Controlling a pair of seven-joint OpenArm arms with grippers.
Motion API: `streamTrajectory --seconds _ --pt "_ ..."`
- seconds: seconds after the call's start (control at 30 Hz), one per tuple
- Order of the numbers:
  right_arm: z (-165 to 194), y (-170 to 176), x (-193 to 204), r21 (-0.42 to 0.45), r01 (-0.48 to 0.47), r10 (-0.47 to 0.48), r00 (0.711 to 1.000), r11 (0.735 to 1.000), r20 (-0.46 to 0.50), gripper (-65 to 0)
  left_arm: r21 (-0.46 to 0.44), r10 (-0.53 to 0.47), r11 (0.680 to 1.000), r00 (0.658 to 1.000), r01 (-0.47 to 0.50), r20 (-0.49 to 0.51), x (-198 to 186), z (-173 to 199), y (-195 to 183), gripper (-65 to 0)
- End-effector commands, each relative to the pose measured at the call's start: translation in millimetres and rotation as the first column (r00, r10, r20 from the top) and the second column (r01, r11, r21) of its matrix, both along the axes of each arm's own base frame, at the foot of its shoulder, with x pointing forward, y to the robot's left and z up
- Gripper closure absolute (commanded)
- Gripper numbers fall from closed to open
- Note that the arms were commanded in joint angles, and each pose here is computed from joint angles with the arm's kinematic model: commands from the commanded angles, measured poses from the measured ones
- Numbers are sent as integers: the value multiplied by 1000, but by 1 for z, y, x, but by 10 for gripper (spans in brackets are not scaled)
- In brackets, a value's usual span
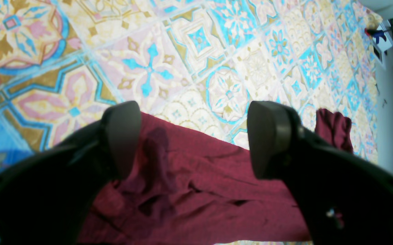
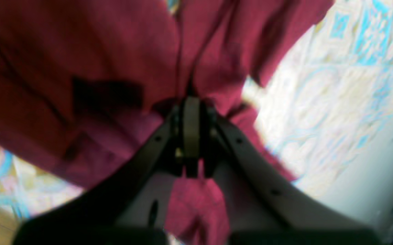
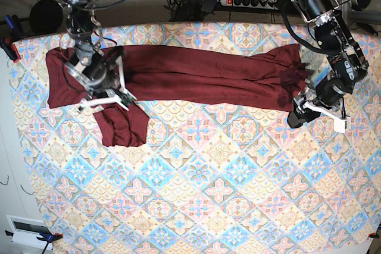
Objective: Layout the t-shirt on the table in an organized manner, then fold the t-shirt properly
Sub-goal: 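Lift the sleeve with the right gripper and lay it onto the folded strip, then move the left gripper to the bunched fabric mid-strip and grasp it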
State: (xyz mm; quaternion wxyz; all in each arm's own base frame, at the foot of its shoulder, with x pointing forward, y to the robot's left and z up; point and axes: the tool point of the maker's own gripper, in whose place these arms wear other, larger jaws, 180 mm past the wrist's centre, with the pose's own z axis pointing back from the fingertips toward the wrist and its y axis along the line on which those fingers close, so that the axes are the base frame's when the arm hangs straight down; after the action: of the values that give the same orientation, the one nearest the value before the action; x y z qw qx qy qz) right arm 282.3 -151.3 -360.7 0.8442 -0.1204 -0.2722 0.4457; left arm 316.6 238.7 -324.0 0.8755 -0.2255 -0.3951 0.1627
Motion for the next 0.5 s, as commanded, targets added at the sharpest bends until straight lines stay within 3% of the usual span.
streamTrajectory --seconds 0.0,0.47 --pt "13 13 9 30 -36 34 998 999 51 -4 5 1 1000 999 -2 49 8 15 3 -484" --pt "1 90 -13 82 -248 248 969 965 13 -3 6 3 1000 1000 -3 19 -2 5 3 -484"
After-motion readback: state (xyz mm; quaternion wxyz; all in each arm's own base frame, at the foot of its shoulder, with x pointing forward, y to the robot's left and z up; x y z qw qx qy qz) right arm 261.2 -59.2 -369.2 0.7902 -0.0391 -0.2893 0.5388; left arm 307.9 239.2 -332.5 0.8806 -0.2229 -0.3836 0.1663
